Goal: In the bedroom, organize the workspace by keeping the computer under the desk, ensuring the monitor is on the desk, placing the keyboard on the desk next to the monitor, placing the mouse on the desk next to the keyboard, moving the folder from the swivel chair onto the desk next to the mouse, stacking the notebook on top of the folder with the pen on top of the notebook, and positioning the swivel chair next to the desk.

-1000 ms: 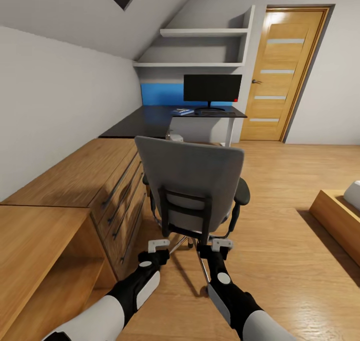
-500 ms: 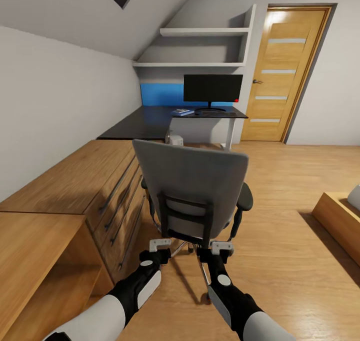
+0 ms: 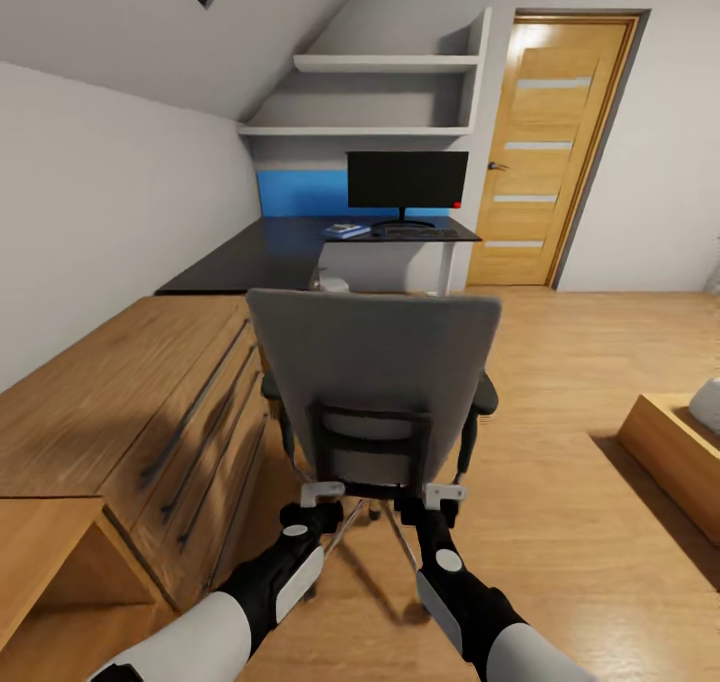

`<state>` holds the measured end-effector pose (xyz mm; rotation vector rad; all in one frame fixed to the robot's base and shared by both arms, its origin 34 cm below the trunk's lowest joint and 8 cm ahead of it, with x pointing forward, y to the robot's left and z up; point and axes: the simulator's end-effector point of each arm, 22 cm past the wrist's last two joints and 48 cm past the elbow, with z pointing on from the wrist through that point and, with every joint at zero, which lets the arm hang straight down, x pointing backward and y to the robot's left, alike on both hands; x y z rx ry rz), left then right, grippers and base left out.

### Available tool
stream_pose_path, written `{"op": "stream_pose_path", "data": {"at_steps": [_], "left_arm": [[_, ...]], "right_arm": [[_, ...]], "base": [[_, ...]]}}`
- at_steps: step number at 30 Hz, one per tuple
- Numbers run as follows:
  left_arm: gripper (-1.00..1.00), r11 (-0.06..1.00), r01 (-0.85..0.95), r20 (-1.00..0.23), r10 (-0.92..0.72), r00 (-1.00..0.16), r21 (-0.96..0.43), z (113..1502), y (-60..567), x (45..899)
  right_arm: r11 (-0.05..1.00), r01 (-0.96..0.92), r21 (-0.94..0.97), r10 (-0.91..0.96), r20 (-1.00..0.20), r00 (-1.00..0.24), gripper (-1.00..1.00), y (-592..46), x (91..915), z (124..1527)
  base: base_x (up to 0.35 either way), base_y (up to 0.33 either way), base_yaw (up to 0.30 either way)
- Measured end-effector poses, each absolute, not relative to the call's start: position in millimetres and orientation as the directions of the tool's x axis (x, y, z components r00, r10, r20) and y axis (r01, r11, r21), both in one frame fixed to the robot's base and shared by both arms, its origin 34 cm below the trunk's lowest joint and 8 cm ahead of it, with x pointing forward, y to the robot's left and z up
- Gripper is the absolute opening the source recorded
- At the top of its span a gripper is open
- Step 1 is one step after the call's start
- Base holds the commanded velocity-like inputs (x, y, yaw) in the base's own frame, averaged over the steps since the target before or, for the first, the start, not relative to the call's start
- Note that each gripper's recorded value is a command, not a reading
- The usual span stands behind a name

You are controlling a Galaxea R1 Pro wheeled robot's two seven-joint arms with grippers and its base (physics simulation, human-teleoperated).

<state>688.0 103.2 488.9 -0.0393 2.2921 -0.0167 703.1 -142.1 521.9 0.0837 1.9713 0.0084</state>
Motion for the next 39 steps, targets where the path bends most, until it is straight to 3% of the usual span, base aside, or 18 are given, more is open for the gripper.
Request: {"op": "stream_pose_path", "data": {"at_steps": [11, 39], "left_arm": [[1.0, 0.999, -0.031, -0.756, -0.037, -0.654, -0.021, 492.7, 106.5, 689.0], [1.0, 0.999, -0.03, -0.756, -0.035, -0.654, -0.02, 492.4, 106.0, 688.3]], "right_arm": [[0.998, 0.053, 0.042, 0.059, -0.919, -0.39, 1.0, -142.7, 702.4, 523.6], [0.998, 0.054, 0.031, 0.05, -0.914, -0.403, 1.0, -145.3, 698.7, 517.1]], "base": [[0.312, -0.028, -0.11], [0.264, -0.205, -0.076]]}}
